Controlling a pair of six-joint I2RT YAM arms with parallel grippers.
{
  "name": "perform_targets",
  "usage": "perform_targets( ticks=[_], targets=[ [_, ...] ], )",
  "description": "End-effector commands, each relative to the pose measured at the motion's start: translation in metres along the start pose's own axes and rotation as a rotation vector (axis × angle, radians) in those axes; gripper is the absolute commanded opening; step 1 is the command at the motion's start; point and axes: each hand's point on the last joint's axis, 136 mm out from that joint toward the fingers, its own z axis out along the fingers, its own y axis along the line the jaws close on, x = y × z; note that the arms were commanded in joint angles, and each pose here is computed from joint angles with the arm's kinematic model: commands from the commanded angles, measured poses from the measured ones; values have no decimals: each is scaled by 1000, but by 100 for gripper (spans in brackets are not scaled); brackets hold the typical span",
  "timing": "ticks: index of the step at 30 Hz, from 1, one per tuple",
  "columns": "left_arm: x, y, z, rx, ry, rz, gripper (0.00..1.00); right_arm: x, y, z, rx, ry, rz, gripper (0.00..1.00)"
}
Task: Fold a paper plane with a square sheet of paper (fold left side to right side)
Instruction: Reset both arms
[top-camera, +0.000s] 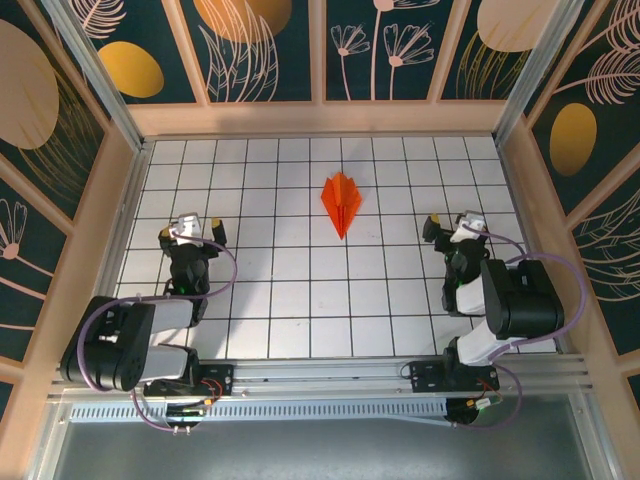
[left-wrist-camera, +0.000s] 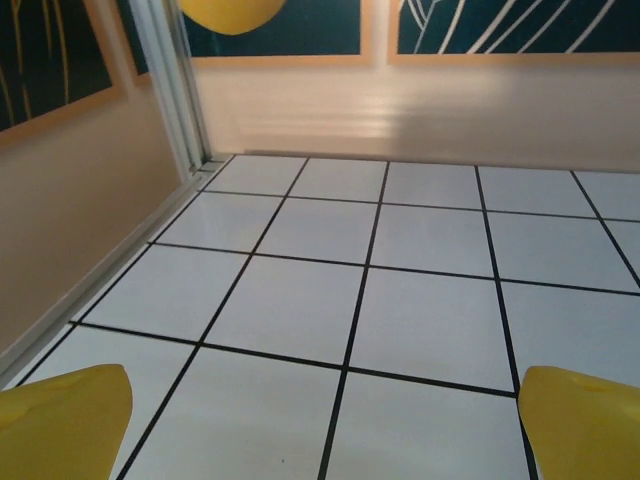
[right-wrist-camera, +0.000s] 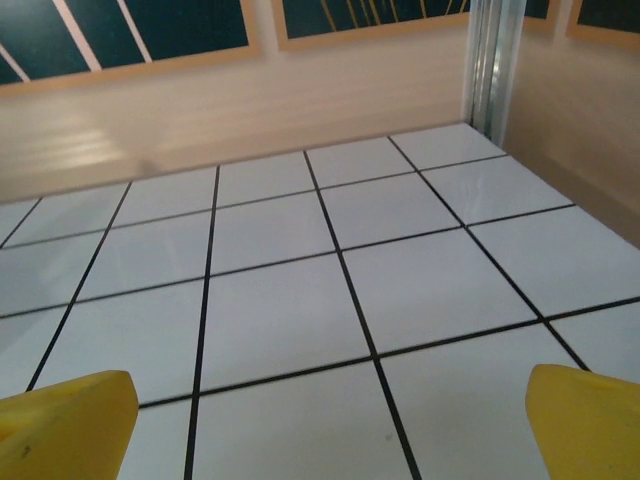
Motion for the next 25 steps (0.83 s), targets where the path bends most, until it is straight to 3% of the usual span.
perform_targets(
  ticks=[1,5,10,12,25],
  targets=[
    [-29,-7,-1,59,-128,14,99,-11,4,3,-26,-36,25,99],
    [-25,2,-4,35,-167,-8,99,-11,4,3,-25,-37,21,99],
    [-13,14,20,16,-115,-63,99,-11,6,4,-25,-37,11,99],
    [-4,16,29,41,-38,-83,99,-11,7,3,-26,-36,10,99],
    [-6,17,28,39,-53,-87,99,-11,6,4,-26,-35,11,99]
  ],
)
